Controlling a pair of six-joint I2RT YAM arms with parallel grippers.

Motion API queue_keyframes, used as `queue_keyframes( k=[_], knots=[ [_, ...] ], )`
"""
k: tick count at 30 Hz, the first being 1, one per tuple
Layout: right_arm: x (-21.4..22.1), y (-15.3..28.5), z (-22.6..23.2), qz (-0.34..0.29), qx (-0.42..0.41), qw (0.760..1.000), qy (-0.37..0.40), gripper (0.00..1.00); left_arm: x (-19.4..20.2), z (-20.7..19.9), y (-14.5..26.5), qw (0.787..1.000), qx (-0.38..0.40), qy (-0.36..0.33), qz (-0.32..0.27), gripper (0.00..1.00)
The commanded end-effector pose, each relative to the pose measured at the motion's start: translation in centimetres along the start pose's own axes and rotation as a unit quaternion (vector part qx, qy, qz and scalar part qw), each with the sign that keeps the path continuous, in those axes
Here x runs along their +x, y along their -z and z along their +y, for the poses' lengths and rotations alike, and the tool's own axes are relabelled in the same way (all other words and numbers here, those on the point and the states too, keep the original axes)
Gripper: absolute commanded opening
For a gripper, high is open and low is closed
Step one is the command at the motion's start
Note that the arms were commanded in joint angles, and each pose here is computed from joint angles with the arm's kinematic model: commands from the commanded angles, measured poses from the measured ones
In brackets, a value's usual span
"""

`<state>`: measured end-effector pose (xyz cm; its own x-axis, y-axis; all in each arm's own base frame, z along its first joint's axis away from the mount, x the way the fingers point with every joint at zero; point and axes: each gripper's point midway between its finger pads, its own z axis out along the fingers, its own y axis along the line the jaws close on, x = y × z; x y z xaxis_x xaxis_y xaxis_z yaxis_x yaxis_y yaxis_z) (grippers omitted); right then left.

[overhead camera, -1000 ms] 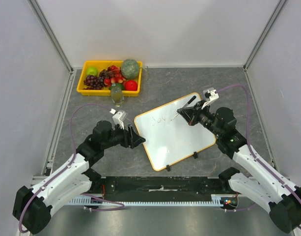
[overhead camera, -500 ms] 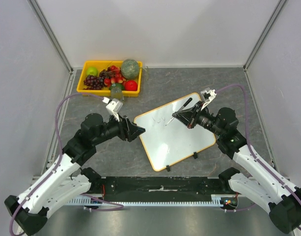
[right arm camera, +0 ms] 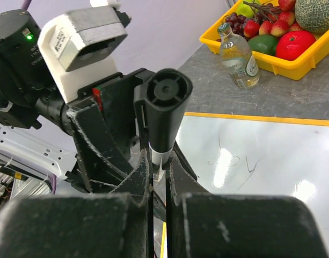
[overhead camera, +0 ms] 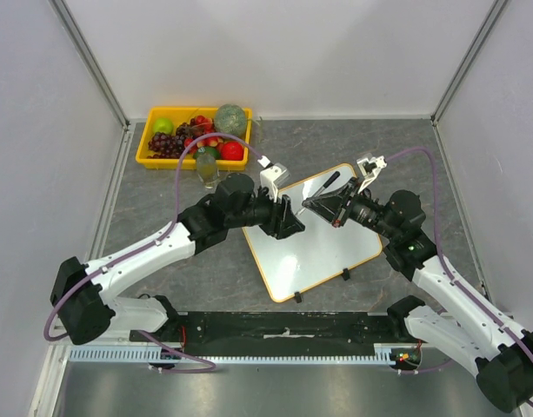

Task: Write a sentence on the whiteboard
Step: Pass from the right arm to the left

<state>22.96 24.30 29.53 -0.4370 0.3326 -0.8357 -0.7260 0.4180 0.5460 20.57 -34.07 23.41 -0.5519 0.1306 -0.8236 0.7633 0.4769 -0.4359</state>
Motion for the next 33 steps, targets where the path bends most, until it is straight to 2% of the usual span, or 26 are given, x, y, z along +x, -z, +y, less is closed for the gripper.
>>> queue_keyframes(
  k=[1,3,10,16,33],
  knots=[
    [-1.4,0.1,1.9,-0.016,-0.036,0.999,0.007,0.00,-3.3,-1.8,-0.4,0.997,0.036,-0.043,-0.050,0.51],
    [-1.2,0.0,1.9,-0.013,-0.039,0.999,0.004,0.00,-3.4,-2.2,-0.4,0.997,0.045,-0.042,-0.055,0.43],
    [-0.7,-0.2,1.9,-0.004,-0.048,0.999,-0.006,0.00,-3.9,-3.3,0.6,0.994,0.065,-0.053,-0.077,0.41],
    [-0.5,-0.5,1.8,0.001,-0.054,0.998,-0.010,0.00,-4.0,-4.0,1.4,0.991,0.078,-0.057,-0.092,0.02],
    [0.4,-0.6,1.2,0.008,-0.048,0.999,-0.019,0.00,-3.2,-4.4,3.3,0.989,0.084,-0.058,-0.106,0.02]
  ],
)
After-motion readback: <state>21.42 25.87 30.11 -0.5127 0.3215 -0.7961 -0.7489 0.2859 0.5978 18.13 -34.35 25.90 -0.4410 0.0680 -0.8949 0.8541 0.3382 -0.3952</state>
